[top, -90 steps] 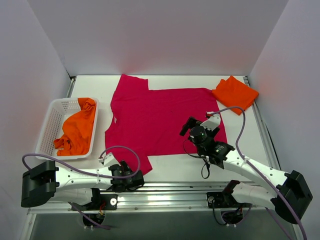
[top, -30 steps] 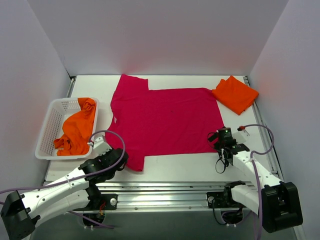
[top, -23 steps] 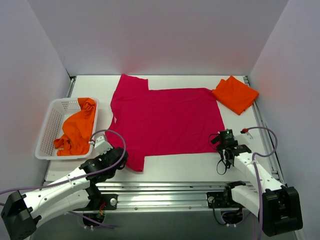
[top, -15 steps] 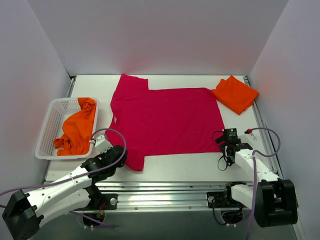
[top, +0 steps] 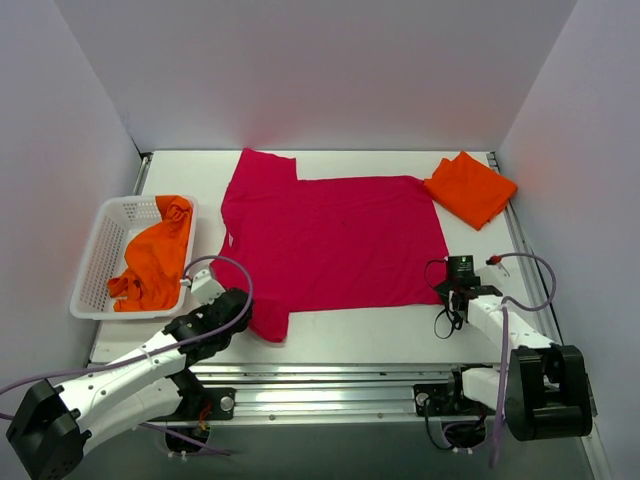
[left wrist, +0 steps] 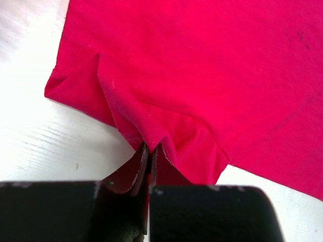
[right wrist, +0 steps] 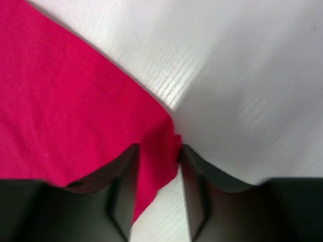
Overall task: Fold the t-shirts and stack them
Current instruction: Grap the side of the flattened tshirt closest away from the robot with both arms, then fold the flattened tshirt in 1/3 of the way
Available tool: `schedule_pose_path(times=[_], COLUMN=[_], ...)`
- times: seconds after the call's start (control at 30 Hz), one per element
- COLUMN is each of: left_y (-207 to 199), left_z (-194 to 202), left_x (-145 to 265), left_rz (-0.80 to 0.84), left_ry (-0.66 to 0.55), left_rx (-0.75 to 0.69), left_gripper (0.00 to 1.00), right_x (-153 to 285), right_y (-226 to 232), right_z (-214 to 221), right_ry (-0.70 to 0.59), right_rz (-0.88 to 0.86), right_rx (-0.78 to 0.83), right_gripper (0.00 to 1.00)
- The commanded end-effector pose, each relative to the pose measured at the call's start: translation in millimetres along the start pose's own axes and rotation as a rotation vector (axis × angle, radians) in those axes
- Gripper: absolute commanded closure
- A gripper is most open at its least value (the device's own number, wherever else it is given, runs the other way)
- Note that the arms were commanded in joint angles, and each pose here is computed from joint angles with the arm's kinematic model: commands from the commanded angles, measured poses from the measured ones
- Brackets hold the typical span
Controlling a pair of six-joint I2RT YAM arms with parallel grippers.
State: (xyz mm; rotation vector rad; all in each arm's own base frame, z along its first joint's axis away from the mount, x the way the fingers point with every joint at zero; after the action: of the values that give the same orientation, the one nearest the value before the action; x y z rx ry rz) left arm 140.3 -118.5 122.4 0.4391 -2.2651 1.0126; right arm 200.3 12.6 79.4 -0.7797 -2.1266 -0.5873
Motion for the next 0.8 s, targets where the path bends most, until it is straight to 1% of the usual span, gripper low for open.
schedule_pose_path(times=[0.0, 0.03, 0.07, 0.1, 0.17, 0.23, 0.33, 0.37, 0.53, 0.63, 0.77], left_y=[-8.1, -8.4, -8.6, -8.9, -9.0, -10.9, -13.4, -14.7, -17.8, -23.8, -34.2], left_z=[-1.5, -1.5, -1.7, -2.0, -3.1, -4.7, -7.0, -8.1, -12.5, -17.8, -28.9], left_x=[-1.3, -1.0, -0.6, -0.1, 0.9, 3.3, 7.3, 8.6, 15.6, 23.5, 33.7], left_rz=[0.034, 0.034, 0.034, 0.033, 0.031, 0.036, 0.035, 0.036, 0.025, 0.037, 0.051], left_ry=[-0.001, 0.001, 0.002, 0.003, 0.002, 0.002, 0.01, 0.01, 0.019, 0.025, -0.001], left_rx=[0.017, 0.015, 0.017, 0.016, 0.016, 0.017, 0.007, 0.008, -0.002, -0.001, -0.001], left_gripper=[0.98, 0.98, 0.98, 0.98, 0.98, 0.98, 0.98, 0.98, 0.98, 0.98, 0.98], right_x=[1.9, 2.8, 4.1, 4.7, 7.6, 10.5, 18.1, 22.7, 36.9, 43.2, 49.1], right_y=[-9.8, -10.6, -10.9, -11.7, -12.7, -12.5, -8.9, -8.2, -13.2, -10.8, -4.5], right_z=[6.5, 6.6, 6.0, 6.3, 5.8, 6.1, 5.1, 2.5, -5.9, -11.2, -20.8], right_ry=[0.023, 0.022, 0.015, 0.013, 0.004, 0.002, -0.006, -0.031, -0.095, -0.12, -0.153], right_rz=[0.035, 0.036, 0.031, 0.031, 0.022, -0.001, -0.087, -0.114, -0.117, -0.149, -0.179], right_rx=[-0.003, -0.003, -0.006, -0.008, -0.016, -0.022, -0.007, -0.019, -0.039, -0.06, -0.074], right_gripper=[0.7, 0.73, 0.83, 0.9, 0.99, 1.0, 1.0, 1.0, 1.0, 1.0, 1.0])
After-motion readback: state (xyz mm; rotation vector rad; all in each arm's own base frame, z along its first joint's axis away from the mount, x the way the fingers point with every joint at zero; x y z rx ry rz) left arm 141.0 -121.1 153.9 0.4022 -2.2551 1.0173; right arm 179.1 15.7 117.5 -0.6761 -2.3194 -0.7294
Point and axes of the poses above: each gripper's point midway between its finger pads, its own x axis back along the fingers, its own y axis along the line the jaws close on, z = x × y, the point moved 9 cm from there along x, back along the fingers, and after that the axes turned 14 degrees about x, right-handed, at the moved point
